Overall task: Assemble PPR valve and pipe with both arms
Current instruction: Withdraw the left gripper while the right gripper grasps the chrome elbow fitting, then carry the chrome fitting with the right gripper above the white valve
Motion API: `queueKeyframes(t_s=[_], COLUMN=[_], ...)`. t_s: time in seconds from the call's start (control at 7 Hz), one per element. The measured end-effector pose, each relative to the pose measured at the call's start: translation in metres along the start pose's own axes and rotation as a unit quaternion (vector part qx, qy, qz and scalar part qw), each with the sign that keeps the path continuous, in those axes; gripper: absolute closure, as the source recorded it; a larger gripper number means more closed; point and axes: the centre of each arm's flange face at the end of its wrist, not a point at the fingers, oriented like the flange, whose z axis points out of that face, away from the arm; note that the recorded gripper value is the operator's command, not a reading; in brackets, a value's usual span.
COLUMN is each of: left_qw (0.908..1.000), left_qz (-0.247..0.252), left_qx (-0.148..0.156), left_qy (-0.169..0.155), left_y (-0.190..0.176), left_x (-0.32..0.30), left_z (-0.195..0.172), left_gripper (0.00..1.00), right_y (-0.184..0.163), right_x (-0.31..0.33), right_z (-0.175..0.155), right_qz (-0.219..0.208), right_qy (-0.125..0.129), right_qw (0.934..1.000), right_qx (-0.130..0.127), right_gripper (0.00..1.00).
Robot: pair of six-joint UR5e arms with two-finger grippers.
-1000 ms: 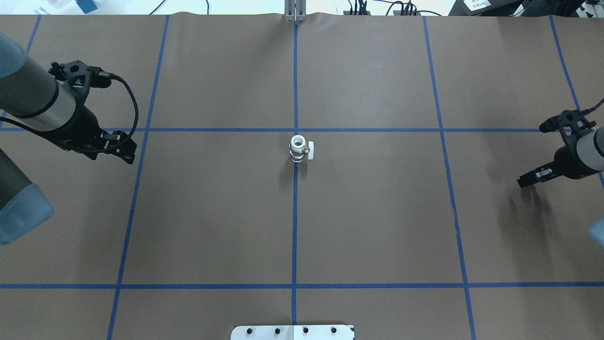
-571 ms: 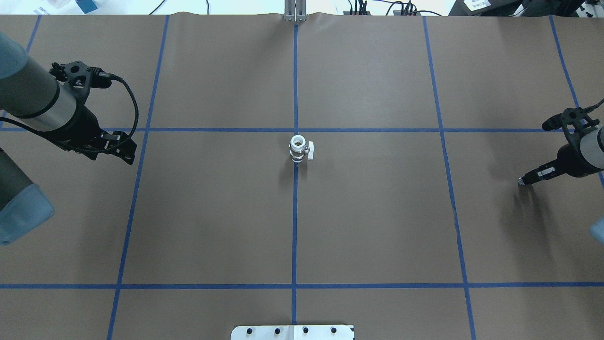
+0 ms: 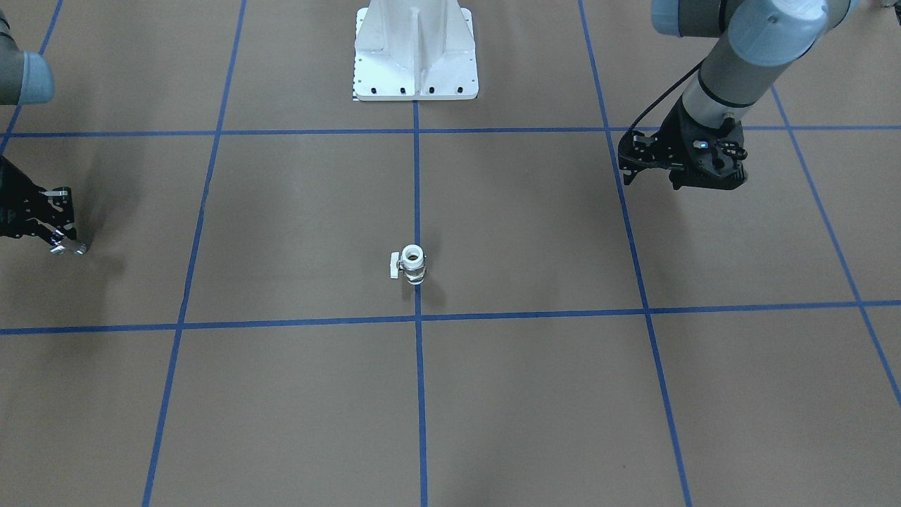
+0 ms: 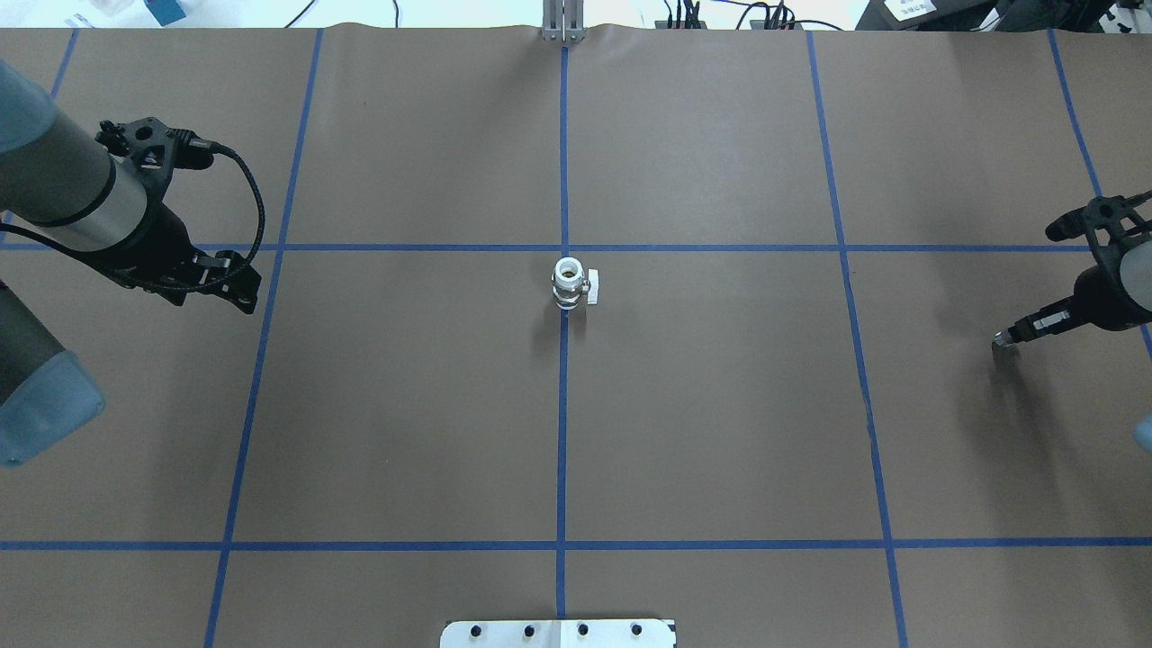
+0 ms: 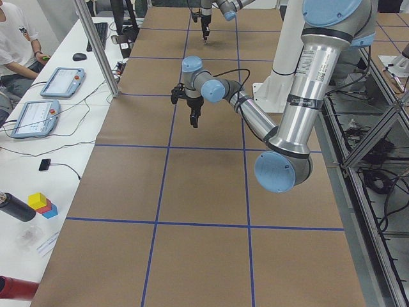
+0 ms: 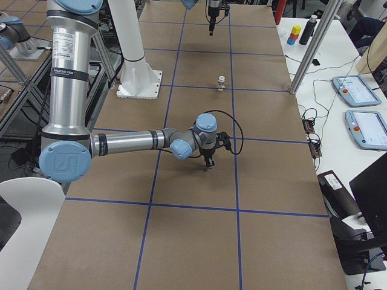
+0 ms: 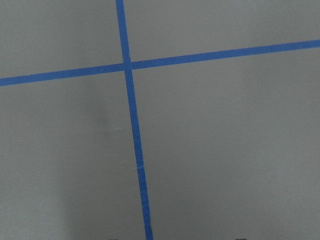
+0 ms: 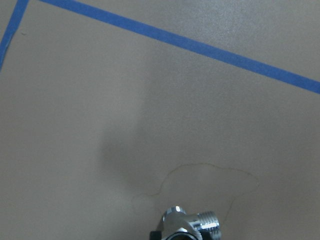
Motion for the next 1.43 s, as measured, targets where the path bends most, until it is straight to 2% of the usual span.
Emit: queueKeyframes(t_s=[0.29, 0.57, 0.71, 0.86, 1.0, 1.43], left_qw=[1.0000, 1.0000, 0.9999, 0.9995, 0.9990, 0.9989], left_qz=[0.000, 0.003, 0.014, 0.028, 0.039, 0.040], left_qx=[0.001, -0.001, -0.003, -0.003, -0.005, -0.020], left_qy=[0.000, -0.003, -0.007, -0.015, -0.020, -0.009], left_y=[0.000, 0.003, 0.007, 0.009, 0.012, 0.018], left_x=[0.000, -0.008, -0.022, -0.045, -0.071, -0.130], left_z=[0.000, 0.001, 0.001, -0.002, -0.006, -0.017], left_gripper=[0.17, 0.15, 0.13, 0.01, 0.01, 0.00], right_y=[-0.008, -0.045, -0.084, -0.124, -0.158, -0.197], right_x=[-0.007, -0.049, -0.090, -0.147, -0.218, -0.388], right_z=[-0.014, -0.048, -0.072, -0.093, -0.106, -0.110], right_qz=[0.004, 0.034, 0.064, 0.092, 0.123, 0.203], right_qy=[-0.002, -0.006, -0.007, -0.010, -0.018, -0.040], right_qw=[0.9999, 0.9993, 0.9978, 0.9957, 0.9922, 0.9783], right_qx=[0.012, 0.017, 0.013, 0.002, -0.010, -0.016], right_gripper=[1.00, 1.00, 1.00, 1.00, 1.00, 1.00])
